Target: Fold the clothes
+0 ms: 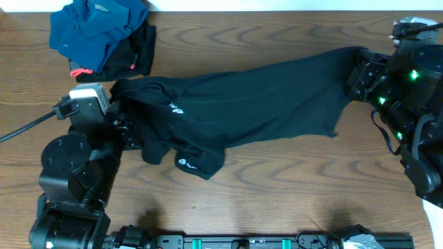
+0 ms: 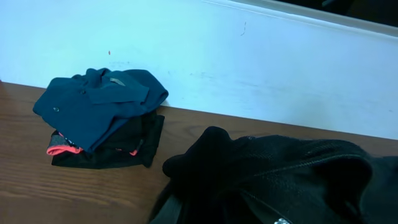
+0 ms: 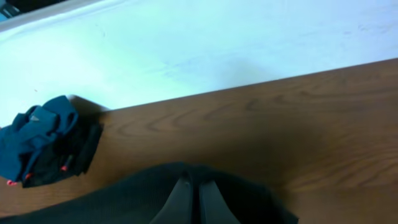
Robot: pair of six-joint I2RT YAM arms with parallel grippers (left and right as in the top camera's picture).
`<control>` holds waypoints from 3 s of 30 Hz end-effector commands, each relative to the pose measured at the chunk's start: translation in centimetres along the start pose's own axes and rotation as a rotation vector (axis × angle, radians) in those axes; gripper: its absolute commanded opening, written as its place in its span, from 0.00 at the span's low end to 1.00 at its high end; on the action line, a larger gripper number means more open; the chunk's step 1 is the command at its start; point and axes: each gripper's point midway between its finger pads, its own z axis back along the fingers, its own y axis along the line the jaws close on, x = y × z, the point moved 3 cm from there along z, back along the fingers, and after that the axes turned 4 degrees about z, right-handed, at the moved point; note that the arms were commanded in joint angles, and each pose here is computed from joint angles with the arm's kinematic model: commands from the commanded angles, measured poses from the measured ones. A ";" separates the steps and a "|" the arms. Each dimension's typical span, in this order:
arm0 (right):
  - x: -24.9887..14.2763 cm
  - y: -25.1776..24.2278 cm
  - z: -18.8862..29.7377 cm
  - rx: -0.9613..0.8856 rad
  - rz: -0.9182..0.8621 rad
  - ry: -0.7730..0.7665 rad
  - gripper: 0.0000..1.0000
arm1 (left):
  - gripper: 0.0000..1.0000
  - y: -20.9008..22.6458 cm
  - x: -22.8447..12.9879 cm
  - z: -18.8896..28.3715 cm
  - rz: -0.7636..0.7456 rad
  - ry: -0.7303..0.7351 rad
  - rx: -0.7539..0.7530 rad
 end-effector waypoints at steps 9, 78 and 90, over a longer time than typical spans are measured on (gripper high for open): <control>-0.2 -2.4 1.2 -0.167 0.030 -0.007 0.01 | 0.12 -0.3 2.4 1.6 -0.005 -0.064 0.001; -2.0 -6.9 -10.2 -0.220 0.002 0.209 0.03 | 0.19 -1.1 -5.5 -16.3 -0.129 0.528 0.116; -7.2 -8.0 -7.5 -0.278 0.012 0.474 0.99 | 0.50 -6.5 -9.9 -11.4 -0.065 0.799 -0.162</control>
